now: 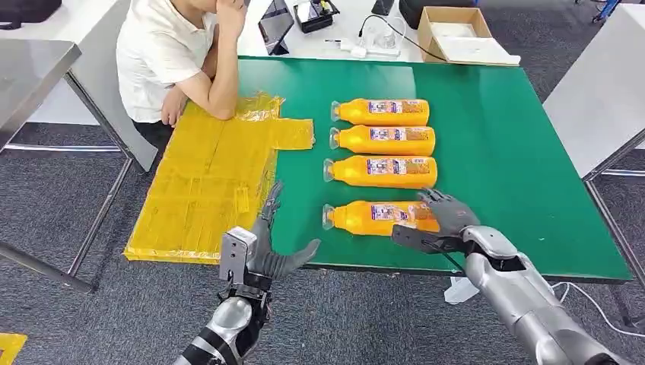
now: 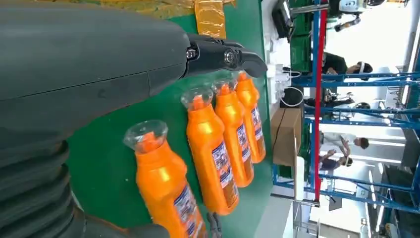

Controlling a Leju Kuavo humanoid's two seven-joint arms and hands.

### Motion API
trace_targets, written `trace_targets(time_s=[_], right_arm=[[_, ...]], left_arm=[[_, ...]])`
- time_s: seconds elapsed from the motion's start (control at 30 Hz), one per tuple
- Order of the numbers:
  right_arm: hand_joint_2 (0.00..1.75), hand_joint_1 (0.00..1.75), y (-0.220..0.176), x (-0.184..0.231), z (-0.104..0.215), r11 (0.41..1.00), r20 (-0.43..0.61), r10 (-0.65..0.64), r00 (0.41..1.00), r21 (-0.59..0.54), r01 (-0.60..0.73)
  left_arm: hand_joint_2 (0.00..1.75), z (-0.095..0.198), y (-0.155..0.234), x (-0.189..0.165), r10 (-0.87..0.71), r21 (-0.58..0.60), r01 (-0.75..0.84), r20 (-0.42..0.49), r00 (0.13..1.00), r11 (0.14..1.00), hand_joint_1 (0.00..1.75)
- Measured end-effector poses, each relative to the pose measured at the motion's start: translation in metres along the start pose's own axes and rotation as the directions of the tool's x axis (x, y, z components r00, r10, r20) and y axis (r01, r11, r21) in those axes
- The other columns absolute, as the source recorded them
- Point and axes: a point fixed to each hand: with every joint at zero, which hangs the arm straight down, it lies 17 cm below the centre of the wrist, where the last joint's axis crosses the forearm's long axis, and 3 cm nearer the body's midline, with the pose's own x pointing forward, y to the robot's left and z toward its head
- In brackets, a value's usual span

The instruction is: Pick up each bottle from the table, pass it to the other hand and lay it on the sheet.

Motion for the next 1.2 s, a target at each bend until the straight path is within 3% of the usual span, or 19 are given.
trace_targets(time_s=[0.23,0.53,0.8,0.97,1.2], right_arm=[[1.75,1.73,0.002,-0.003,0.001,0.997,0.011,-0.051,0.999,0.055,0.051],[1.75,1.75,0.001,0.004,0.001,0.997,0.051,-0.074,0.996,0.012,0.074],[1.75,1.75,0.009,0.026,0.010,0.977,0.153,-0.202,0.967,-0.031,0.209],[1.75,1.75,0.004,0.065,0.033,0.891,0.279,-0.383,0.881,-0.139,0.432],[1.75,1.75,-0.022,0.088,0.055,0.770,0.377,-0.488,0.787,-0.238,0.592]], left_arm=[[1.75,-0.001,-0.004,0.000,0.003,-0.007,-0.003,-0.002,1.000,1.000,0.00],[1.75,-0.002,-0.004,0.001,0.003,-0.007,-0.003,0.000,1.000,1.000,0.00],[1.75,-0.003,0.001,0.001,0.067,0.029,-0.067,-0.009,0.998,0.997,0.00],[1.75,-0.002,0.020,0.006,0.242,0.149,-0.239,-0.001,0.970,0.960,0.00],[1.75,0.001,0.031,0.020,0.387,0.189,-0.389,0.049,0.921,0.902,0.00]])
